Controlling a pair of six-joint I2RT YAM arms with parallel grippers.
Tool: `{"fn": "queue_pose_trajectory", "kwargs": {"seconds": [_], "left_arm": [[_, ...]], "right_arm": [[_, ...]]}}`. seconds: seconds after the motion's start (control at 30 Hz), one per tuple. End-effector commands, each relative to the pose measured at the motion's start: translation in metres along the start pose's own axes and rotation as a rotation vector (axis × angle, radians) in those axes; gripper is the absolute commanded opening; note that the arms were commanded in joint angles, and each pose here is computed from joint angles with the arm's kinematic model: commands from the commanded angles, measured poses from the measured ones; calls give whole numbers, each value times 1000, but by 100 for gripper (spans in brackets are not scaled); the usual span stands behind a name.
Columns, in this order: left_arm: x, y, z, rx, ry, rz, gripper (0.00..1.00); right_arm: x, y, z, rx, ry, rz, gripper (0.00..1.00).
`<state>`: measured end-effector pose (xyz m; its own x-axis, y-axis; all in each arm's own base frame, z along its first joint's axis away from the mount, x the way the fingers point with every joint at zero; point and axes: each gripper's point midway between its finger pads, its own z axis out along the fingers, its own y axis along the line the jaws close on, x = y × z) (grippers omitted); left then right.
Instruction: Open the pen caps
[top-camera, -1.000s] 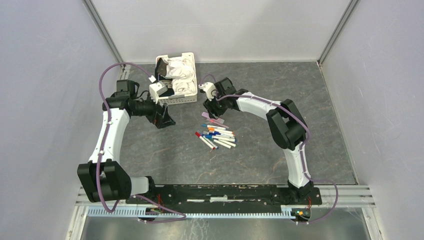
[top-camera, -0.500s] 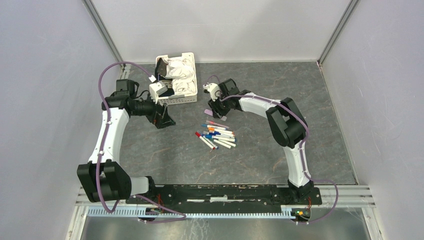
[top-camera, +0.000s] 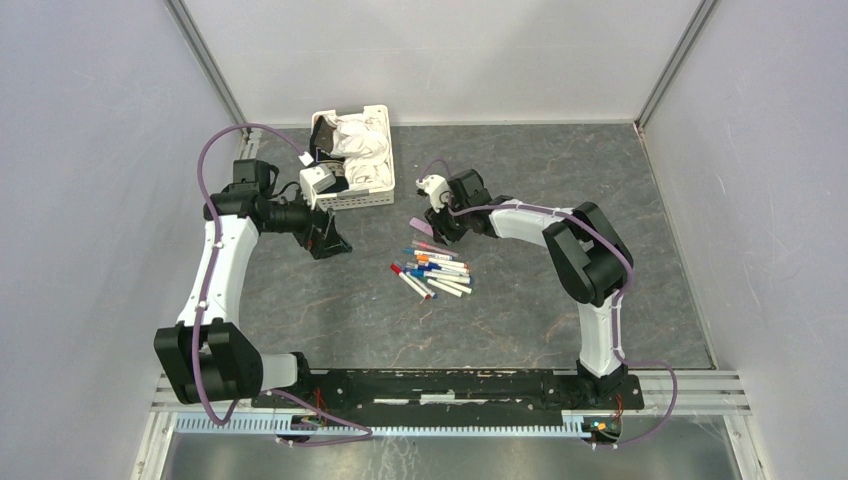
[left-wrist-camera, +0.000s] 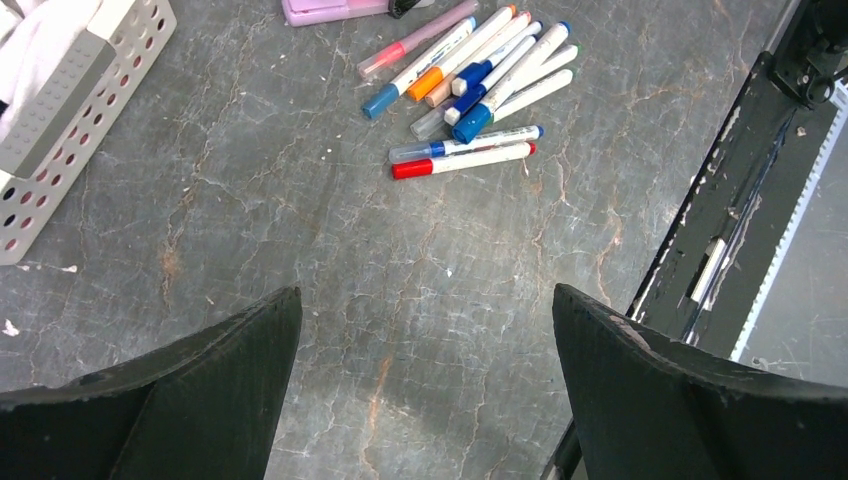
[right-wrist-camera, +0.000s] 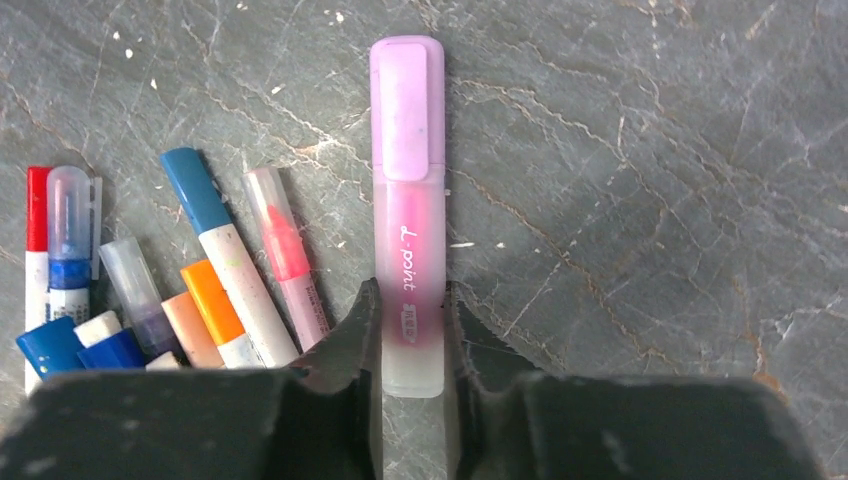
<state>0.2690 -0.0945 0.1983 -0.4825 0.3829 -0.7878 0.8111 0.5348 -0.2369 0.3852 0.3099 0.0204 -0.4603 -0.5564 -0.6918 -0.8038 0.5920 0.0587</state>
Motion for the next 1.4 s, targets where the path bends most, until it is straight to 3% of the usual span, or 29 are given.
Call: {"fn": "queue_pose_trajectory", "kwargs": {"seconds": [0.0,0.17,0.37,0.7,1.0,1.13,1.37], "left_arm": [[-7,-8,2,51,-30,88,100],[-6,-11,11,89,-18,150,100],[-5,-11,20,121,-6,261,100],[-5,-33,42,221,20,405,100],[0,-53,42,297,0,423,100],[2,-64,37,331,-10,448,95],[-1,-78,34,382,-27,477,69]], "right_arm": [[7,2,-12,-1,80,32,0],[-45,13,-54,-34,-38,12,0],[-67,59,-92,-187,-113,-4,0],[-93,141,-116,-437,-130,-80,0],[-122,179,-130,-500,-165,-152,0],[-124,187,-127,-520,-157,-166,0],[-122,191,-124,-524,-137,-187,0]]}}
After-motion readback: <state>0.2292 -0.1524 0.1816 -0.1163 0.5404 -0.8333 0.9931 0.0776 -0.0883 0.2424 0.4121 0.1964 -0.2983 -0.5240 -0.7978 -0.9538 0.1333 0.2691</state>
